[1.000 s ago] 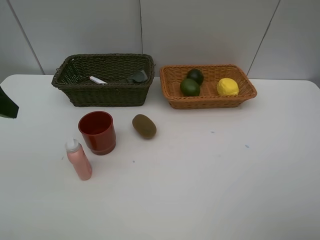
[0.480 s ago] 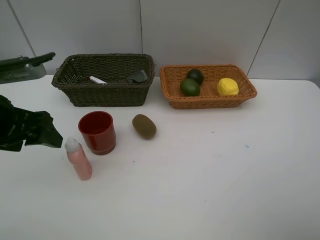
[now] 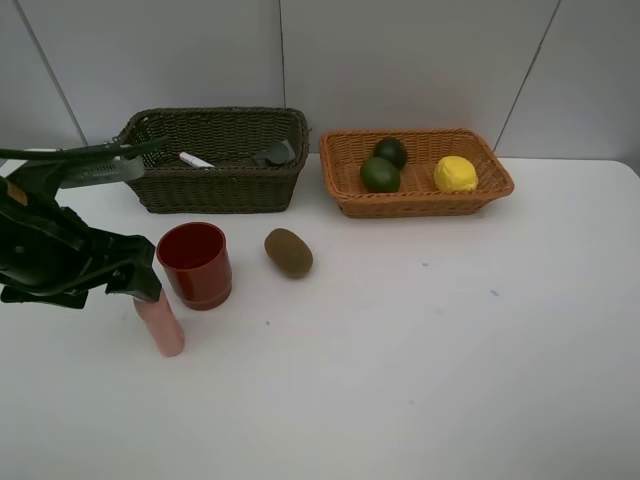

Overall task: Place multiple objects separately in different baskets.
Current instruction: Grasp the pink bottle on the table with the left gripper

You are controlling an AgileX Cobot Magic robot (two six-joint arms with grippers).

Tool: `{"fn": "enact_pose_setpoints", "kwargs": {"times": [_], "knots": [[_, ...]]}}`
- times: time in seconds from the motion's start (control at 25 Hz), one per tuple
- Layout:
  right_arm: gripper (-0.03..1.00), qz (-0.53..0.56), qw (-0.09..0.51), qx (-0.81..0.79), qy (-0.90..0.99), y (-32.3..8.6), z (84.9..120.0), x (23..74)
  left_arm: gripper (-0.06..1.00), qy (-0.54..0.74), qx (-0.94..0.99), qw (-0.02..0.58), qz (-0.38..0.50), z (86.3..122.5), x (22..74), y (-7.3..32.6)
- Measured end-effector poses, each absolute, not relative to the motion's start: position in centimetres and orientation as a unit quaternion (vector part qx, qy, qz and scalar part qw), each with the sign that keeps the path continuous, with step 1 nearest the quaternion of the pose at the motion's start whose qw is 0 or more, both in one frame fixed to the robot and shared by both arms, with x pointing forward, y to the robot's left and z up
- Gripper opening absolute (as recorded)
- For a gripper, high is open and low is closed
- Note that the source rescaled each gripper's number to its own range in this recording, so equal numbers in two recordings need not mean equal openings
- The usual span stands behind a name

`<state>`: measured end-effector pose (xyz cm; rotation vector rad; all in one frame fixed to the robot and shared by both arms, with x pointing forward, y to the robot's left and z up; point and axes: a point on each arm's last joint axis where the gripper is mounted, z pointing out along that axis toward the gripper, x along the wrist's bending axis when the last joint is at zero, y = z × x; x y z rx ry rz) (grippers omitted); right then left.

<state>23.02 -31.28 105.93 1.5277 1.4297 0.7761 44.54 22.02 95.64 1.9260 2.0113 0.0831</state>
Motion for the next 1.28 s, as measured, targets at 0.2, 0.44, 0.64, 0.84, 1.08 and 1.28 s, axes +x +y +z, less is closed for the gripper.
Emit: {"fn": "enact_pose_setpoints", "kwargs": {"times": [0.2, 0.44, 0.64, 0.84, 1.08, 1.28], "knots": [[1.00, 0.312, 0.439, 0.615, 0.575, -31.3, 105.9, 23.0, 0.98, 0.699, 0.689, 0.191, 0.032, 95.5, 44.7, 20.9], [1.00, 0.313, 0.440, 0.615, 0.575, -31.3, 105.9, 23.0, 0.90, 0.706, 0.687, 0.170, 0.017, 94.3, 44.9, 20.7], [1.00, 0.313, 0.440, 0.615, 0.575, -31.3, 105.9, 23.0, 0.89, 0.707, 0.687, 0.164, 0.014, 94.0, 44.9, 20.7], [1.00, 0.313, 0.440, 0.615, 0.575, -31.3, 105.9, 23.0, 0.89, 0.707, 0.689, 0.162, 0.016, 94.0, 45.0, 20.7], [1.00, 0.313, 0.440, 0.615, 0.575, -31.3, 105.9, 23.0, 0.89, 0.710, 0.692, 0.131, 0.007, 92.4, 45.3, 20.6], [1.00, 0.313, 0.440, 0.615, 0.575, -31.3, 105.9, 23.0, 0.89, 0.714, 0.692, 0.106, -0.002, 90.7, 45.5, 20.5]]}}
